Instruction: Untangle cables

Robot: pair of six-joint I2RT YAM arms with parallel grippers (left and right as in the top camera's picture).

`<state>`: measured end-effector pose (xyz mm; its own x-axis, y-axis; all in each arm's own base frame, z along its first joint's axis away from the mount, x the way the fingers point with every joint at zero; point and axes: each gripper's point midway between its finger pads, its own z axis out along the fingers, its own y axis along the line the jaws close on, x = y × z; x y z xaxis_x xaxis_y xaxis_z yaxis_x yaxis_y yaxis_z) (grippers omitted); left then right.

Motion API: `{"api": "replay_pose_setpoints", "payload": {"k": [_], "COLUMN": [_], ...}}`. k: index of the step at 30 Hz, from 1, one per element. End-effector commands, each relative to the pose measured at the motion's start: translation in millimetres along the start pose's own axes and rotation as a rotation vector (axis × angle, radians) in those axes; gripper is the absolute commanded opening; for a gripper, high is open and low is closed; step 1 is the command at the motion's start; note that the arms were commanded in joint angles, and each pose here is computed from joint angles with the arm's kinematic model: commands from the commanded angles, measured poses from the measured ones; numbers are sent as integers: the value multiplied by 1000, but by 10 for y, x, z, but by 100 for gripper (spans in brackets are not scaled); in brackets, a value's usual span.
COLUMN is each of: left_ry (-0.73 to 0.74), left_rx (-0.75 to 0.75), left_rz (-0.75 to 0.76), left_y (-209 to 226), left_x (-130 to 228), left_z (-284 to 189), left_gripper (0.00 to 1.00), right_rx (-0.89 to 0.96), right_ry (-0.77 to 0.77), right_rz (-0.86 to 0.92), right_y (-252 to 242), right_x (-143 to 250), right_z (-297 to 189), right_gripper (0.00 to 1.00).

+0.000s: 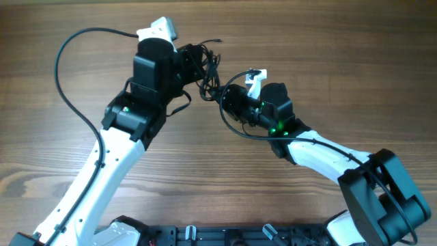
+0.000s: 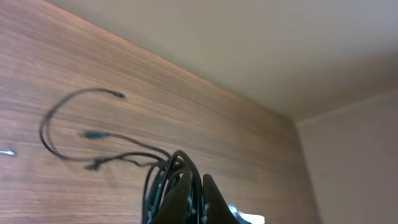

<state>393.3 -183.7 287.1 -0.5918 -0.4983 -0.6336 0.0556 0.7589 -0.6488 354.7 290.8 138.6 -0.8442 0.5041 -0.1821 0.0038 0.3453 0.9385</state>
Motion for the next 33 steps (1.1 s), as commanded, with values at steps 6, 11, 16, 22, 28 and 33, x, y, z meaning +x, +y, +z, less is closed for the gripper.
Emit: {"api": "replay_pose_setpoints", "payload": {"k": [6, 11, 16, 22, 28, 33], "left_ry": [-69, -148, -160, -49, 47, 273], "left_rx": [57, 38, 13, -137, -149, 92], "left_rz": [-512, -628, -639, -762, -571, 44], "left_y": [-111, 141, 248, 522, 396, 22], "left_x": [-245, -540, -581, -184, 117, 447], "left_z": [-46, -88, -100, 20, 120, 71], "left_gripper": [4, 4, 4, 4, 4, 4], "right_rx": [332, 551, 583, 519, 173, -28], "right_ry": [-58, -55, -102, -207, -33, 22], "right_rz": [-269, -271, -415, -469, -578, -507], "right_y": [-668, -1134, -1002, -552, 28, 405], "right_x": [-103, -276, -645, -889, -537, -403], "right_z": [-132, -493, -907, -1361, -1149, -1109], "right_gripper": [37, 34, 32, 45, 59, 56]}}
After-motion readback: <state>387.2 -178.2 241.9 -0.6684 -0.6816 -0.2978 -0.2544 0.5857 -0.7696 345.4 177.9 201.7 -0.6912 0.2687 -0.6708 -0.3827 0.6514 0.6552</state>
